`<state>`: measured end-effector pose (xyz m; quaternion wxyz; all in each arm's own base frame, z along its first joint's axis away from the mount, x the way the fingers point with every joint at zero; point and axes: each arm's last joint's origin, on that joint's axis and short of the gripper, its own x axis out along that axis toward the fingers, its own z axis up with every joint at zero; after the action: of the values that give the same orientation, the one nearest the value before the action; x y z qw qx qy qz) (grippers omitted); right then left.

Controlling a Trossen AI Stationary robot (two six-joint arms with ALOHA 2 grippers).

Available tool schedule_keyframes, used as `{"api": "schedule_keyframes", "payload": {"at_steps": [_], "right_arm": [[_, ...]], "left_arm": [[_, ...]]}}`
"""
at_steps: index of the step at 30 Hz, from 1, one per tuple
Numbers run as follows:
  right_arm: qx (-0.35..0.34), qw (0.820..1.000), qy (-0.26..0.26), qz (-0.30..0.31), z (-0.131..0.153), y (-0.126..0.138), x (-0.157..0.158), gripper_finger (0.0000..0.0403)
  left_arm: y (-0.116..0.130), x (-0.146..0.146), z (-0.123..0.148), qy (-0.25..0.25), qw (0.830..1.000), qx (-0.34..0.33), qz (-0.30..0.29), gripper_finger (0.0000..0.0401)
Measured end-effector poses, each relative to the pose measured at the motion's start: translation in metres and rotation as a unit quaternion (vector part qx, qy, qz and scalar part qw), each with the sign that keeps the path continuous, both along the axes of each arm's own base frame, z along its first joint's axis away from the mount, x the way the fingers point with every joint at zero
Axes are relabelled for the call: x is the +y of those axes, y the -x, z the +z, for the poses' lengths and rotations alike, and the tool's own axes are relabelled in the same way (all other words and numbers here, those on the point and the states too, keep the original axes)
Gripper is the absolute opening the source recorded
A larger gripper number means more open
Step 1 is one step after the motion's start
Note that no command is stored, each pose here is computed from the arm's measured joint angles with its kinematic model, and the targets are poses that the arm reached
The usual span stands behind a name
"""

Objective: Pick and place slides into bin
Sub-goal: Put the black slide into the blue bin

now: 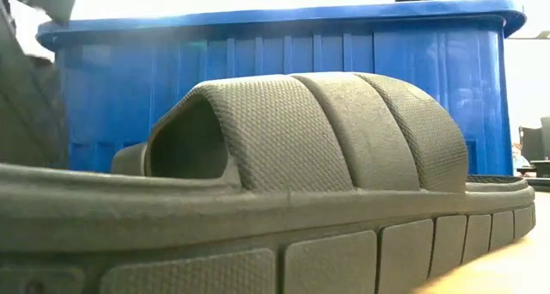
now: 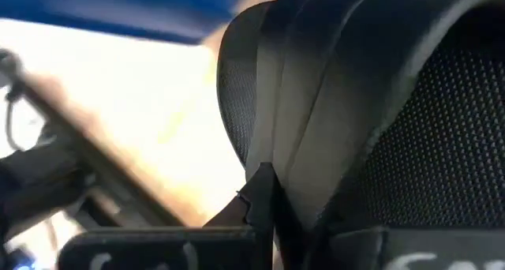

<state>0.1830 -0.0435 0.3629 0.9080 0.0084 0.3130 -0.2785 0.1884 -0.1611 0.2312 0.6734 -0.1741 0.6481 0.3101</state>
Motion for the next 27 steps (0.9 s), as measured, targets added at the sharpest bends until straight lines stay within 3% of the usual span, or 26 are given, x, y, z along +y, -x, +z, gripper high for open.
{"api": "schedule_keyframes", "payload": {"at_steps": [5, 10, 14, 19, 23, 27], "right_arm": [[0.000, 1.000, 0.000, 0.000, 0.000, 0.000, 0.000, 0.0057], [0.000, 1.000, 0.000, 0.000, 0.000, 0.000, 0.000, 0.0057], [-0.003, 1.000, -0.003, -0.003, 0.000, 0.000, 0.000, 0.0057], [-0.011, 1.000, -0.014, -0.011, 0.000, 0.000, 0.000, 0.0057], [-0.016, 1.000, -0.021, -0.016, 0.000, 0.000, 0.000, 0.0057], [-0.023, 0.999, -0.031, -0.024, 0.000, 0.000, 0.000, 0.0057]], "left_arm": [[0.002, 0.001, 0.033, 0.100, 0.985, -0.116, -0.074, 0.0002], [-0.008, 0.000, 0.068, 0.139, 0.931, -0.314, -0.122, 0.0002], [-0.015, 0.001, 0.097, 0.097, 0.868, -0.469, -0.129, 0.0002], [-0.026, 0.007, 0.126, 0.045, 0.797, -0.588, -0.128, 0.0002], [-0.033, 0.013, 0.138, -0.032, 0.768, -0.624, -0.142, 0.0002], [-0.042, 0.030, 0.150, -0.105, 0.759, -0.630, -0.129, 0.0002]]}}
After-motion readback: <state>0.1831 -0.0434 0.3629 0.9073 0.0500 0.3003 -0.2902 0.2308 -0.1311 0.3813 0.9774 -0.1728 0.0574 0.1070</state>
